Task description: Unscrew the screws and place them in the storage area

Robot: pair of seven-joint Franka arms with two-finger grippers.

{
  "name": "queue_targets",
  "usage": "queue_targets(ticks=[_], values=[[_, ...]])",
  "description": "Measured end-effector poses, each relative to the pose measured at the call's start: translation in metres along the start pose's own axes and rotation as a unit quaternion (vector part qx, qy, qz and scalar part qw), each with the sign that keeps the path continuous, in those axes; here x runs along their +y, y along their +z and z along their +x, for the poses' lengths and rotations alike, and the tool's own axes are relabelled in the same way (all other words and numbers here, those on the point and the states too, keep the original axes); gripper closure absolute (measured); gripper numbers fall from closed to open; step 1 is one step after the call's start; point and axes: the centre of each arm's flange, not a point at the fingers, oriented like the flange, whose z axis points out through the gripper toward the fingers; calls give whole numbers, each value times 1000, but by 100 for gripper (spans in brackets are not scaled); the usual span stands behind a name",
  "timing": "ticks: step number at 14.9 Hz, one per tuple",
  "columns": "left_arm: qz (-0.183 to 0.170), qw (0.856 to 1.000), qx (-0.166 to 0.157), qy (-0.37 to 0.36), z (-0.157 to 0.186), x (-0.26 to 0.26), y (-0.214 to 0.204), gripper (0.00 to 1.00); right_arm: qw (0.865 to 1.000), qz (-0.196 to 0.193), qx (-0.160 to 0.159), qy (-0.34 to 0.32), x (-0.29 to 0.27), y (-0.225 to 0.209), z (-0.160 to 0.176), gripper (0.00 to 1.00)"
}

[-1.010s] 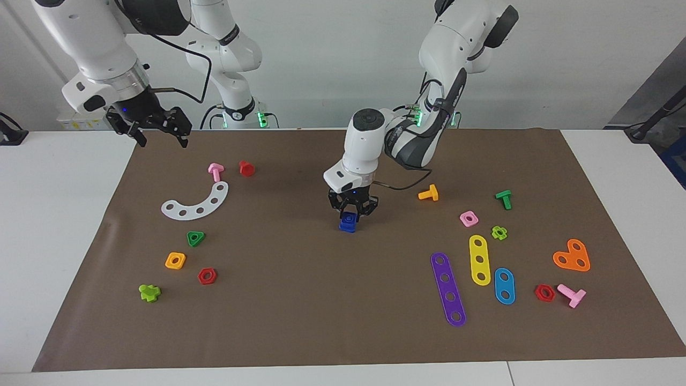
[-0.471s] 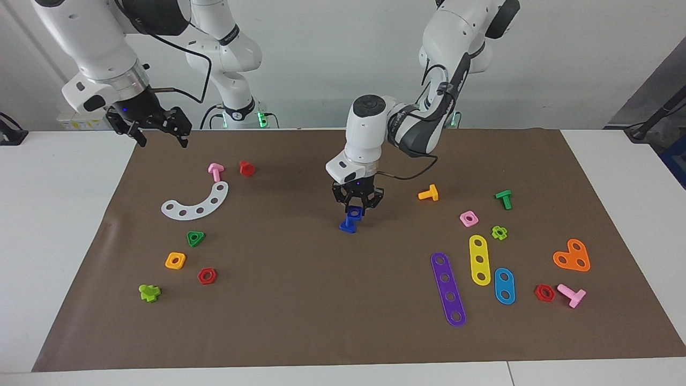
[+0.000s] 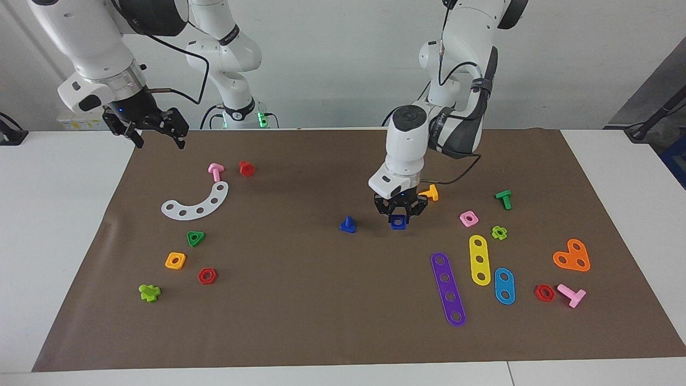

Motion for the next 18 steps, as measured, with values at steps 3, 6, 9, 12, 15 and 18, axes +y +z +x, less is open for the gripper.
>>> queue_targets(ticks=[3,6,9,12,15,18], values=[[-11,1000,-15,-13,2,-43,16,54,1000,0,16,-18,-56,6,2,0],[-17,1000,-3,-13,-6,-80,39,54,999,3,28,-23,-138,40,7,0],[-16,1000,1,-12,-19,-100,56,54,999,11,43,-13,-222,86,14,0],[-16,1000,2,-6,-35,-107,70,54,998,23,60,-18,-305,137,10,0],[-15,1000,1,-4,-41,-109,73,39,997,29,66,-27,-348,183,9,0],[-13,1000,7,17,-39,-117,66,5,996,31,69,-37,-367,218,12,0]])
